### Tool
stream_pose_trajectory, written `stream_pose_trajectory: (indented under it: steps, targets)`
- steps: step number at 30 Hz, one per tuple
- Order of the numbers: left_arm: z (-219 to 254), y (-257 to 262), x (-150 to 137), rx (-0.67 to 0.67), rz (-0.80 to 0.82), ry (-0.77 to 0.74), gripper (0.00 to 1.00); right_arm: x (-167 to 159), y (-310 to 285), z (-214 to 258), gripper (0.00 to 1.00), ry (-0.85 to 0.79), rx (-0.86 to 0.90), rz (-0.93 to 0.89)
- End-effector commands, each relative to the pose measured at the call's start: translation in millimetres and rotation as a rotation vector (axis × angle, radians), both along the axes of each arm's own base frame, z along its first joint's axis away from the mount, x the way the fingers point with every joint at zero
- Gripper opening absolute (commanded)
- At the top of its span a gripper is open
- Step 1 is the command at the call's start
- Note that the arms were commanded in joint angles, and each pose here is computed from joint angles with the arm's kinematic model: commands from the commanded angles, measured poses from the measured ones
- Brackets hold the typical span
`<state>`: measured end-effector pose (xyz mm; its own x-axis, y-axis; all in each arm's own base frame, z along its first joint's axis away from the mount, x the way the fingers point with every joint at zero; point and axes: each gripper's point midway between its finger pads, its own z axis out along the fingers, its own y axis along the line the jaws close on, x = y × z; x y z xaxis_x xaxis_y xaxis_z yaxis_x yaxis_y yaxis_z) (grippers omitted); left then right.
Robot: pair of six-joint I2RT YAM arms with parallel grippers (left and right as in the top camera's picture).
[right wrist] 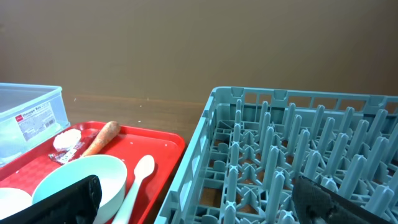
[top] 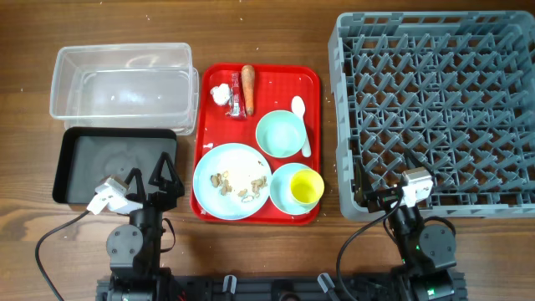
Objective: Sort waste into correct bins and load items into the dishwasher rack
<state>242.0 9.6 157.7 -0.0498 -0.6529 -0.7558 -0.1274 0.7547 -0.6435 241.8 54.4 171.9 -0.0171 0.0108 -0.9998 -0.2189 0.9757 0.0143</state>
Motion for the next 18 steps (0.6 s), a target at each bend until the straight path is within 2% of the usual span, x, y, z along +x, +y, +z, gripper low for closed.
stream_pose_trajectory:
  steps: [1,18]
  targets:
    - [-1.3,1.0,0.0,0.016,0.004,-0.002,1.00,-0.3,0.3,2.1,1.00,-0.007,0.014,0.002]
    - [-1.2,1.0,0.1,0.016,0.004,-0.002,1.00,0.1,-1.5,2.4,1.00,-0.008,0.014,-0.008]
